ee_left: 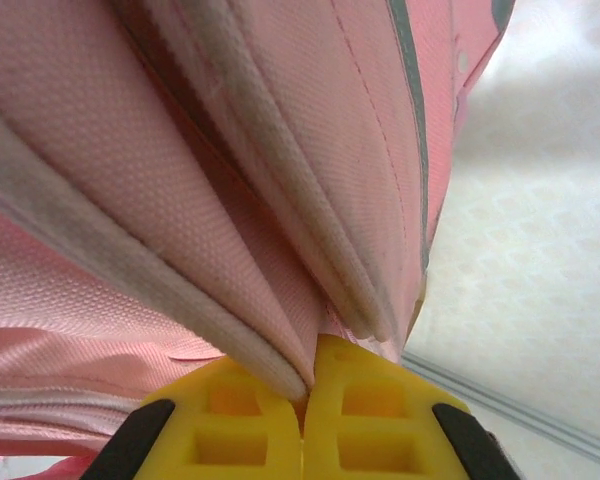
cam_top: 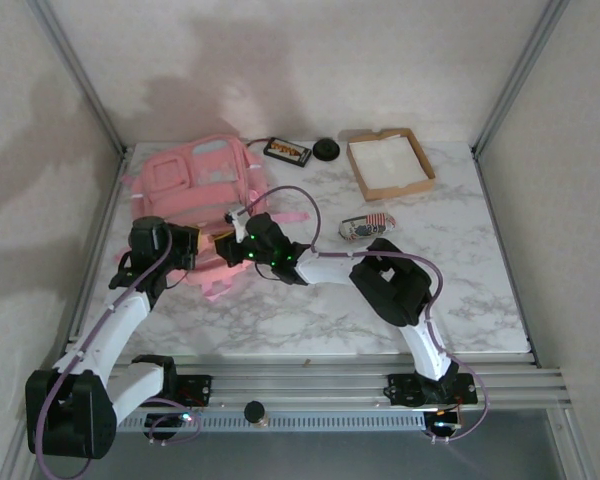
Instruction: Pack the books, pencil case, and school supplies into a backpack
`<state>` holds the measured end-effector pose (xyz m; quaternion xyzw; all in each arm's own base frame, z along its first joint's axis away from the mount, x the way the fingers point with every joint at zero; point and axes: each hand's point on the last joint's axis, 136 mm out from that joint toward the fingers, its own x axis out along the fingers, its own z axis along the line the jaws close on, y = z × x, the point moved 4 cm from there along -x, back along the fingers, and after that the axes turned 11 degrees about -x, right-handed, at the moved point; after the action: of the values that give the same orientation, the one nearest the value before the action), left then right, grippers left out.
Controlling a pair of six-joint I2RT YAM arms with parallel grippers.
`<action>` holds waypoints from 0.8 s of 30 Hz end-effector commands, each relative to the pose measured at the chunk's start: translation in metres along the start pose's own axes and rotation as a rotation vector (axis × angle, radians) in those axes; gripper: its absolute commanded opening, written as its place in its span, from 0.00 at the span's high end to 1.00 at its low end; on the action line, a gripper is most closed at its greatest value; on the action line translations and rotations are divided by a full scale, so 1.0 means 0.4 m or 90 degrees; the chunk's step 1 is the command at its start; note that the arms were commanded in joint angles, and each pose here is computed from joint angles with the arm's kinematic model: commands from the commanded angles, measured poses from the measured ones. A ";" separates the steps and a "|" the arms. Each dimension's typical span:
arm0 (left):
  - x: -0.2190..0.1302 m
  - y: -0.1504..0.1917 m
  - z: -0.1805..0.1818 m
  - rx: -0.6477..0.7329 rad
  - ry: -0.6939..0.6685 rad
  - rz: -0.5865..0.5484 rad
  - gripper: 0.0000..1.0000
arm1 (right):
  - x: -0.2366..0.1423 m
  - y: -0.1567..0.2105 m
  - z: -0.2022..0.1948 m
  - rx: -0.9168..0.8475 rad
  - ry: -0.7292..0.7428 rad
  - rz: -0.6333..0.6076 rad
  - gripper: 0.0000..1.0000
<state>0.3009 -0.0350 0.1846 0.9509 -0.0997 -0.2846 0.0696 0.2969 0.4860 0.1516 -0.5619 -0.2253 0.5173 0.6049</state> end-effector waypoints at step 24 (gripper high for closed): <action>0.054 0.140 0.026 0.190 -0.032 0.167 1.00 | -0.104 0.059 0.257 0.143 -0.042 0.105 1.00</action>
<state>0.2946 -0.0865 0.1625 0.9143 -0.2231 -0.3378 -0.0116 0.2376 0.4505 0.1582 -0.5658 -0.0933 0.5429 0.6135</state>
